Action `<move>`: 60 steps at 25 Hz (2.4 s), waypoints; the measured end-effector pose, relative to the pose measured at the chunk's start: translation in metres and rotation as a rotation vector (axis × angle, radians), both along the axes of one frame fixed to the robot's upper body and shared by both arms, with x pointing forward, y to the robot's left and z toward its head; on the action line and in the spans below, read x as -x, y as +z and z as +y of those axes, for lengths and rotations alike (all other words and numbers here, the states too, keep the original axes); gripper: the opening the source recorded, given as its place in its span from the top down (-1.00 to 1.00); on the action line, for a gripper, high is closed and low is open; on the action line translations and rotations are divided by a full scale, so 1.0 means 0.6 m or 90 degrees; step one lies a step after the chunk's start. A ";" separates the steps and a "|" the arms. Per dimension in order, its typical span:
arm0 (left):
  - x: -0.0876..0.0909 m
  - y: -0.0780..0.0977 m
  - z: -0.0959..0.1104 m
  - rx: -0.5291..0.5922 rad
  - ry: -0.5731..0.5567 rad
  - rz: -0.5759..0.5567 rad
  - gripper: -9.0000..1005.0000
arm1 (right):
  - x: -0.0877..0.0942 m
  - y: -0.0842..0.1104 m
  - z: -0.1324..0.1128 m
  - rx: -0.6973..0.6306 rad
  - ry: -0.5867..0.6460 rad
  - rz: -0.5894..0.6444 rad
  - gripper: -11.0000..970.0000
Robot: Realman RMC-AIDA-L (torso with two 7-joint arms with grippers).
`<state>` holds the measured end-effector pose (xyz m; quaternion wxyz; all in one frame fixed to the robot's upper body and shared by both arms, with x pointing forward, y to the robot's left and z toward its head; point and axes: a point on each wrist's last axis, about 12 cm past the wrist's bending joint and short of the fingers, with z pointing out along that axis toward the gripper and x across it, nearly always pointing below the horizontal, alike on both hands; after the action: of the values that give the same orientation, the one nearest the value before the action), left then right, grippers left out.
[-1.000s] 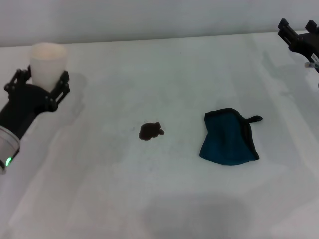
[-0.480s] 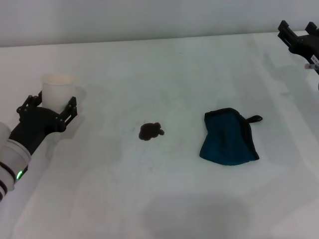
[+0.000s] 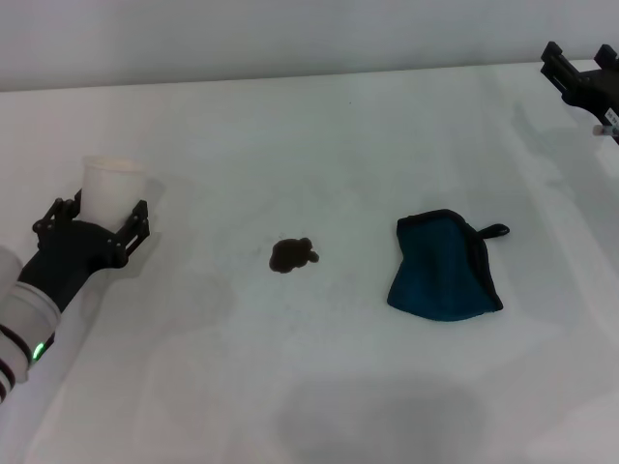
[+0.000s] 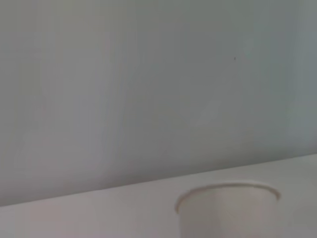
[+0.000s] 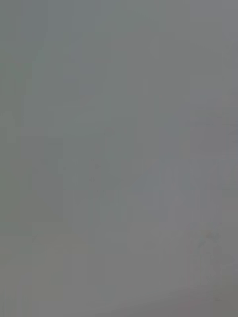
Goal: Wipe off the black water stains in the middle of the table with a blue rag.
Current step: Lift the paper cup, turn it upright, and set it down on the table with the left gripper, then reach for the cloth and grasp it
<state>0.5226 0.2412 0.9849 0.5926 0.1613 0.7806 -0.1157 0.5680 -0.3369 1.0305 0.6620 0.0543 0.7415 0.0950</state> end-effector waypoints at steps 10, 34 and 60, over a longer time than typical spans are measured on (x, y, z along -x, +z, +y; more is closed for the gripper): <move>0.014 -0.006 -0.002 -0.026 -0.006 -0.010 -0.53 | 0.002 -0.002 0.000 -0.001 -0.001 0.001 -0.74; 0.044 -0.016 -0.016 -0.104 -0.021 -0.044 -0.54 | -0.001 0.001 0.003 -0.008 0.002 -0.003 -0.74; 0.078 -0.032 -0.011 -0.052 0.014 0.000 -0.71 | -0.003 0.003 0.004 -0.025 0.003 -0.005 -0.74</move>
<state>0.4761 0.2343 0.9658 0.5867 0.1768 0.7864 -0.0775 0.5699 -0.3346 1.0325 0.6636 0.0654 0.7369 0.1111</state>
